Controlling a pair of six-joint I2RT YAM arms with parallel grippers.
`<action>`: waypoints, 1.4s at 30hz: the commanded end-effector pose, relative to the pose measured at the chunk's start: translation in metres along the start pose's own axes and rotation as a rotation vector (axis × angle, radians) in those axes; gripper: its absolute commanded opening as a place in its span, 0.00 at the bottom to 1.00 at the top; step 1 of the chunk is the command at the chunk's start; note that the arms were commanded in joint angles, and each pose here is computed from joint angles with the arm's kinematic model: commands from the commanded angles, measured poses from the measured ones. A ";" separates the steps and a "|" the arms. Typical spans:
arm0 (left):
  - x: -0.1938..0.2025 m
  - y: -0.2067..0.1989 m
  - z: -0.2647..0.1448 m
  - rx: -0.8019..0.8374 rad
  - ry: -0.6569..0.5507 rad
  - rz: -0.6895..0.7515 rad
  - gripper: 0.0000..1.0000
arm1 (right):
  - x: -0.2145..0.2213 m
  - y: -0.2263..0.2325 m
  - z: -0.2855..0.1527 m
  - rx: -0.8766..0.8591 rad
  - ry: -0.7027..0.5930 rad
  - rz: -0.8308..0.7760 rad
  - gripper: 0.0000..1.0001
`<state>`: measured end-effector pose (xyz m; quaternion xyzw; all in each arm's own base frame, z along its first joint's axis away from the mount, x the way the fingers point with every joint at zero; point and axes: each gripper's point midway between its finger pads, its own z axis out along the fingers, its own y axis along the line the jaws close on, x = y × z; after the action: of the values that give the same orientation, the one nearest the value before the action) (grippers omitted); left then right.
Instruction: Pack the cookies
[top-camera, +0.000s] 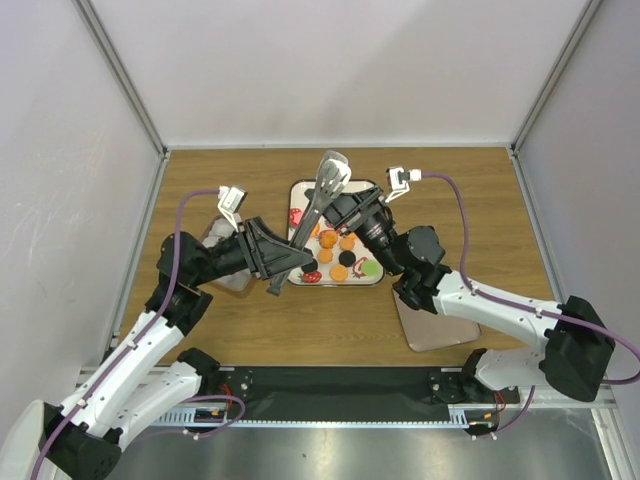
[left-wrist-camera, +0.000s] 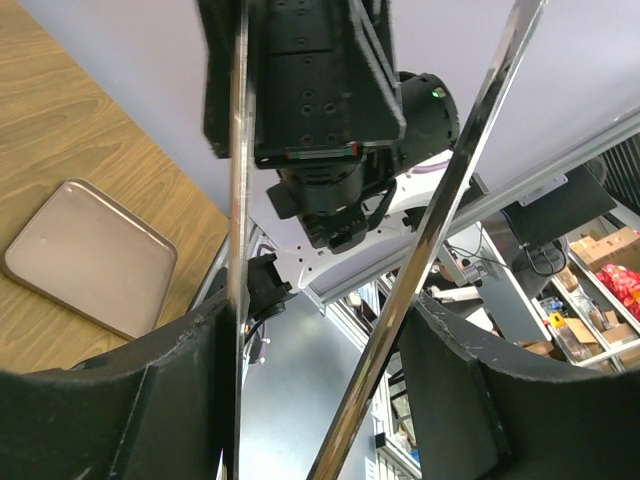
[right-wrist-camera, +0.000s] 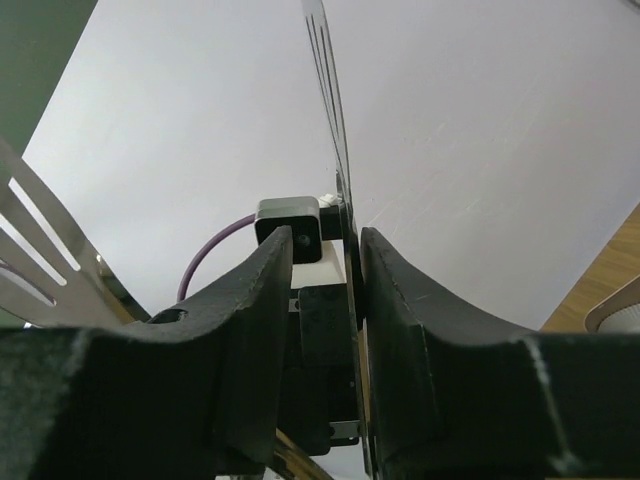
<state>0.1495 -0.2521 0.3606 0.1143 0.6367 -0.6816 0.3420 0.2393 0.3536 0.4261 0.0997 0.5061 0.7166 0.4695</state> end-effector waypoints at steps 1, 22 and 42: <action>-0.012 -0.021 -0.001 0.037 -0.030 0.083 0.65 | -0.023 0.025 -0.005 -0.043 -0.081 -0.024 0.40; -0.009 -0.010 -0.002 -0.020 -0.018 0.112 0.62 | -0.114 -0.024 -0.067 0.346 -0.285 -0.183 0.77; -0.036 0.140 -0.019 -0.741 -0.055 0.207 0.54 | -0.103 -0.144 -0.193 0.997 0.270 -0.719 0.74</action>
<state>0.2396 -0.2297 0.2629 0.0266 0.8054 -0.4350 0.4018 0.2659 0.1603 0.2808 0.1013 0.8033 0.2379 0.5365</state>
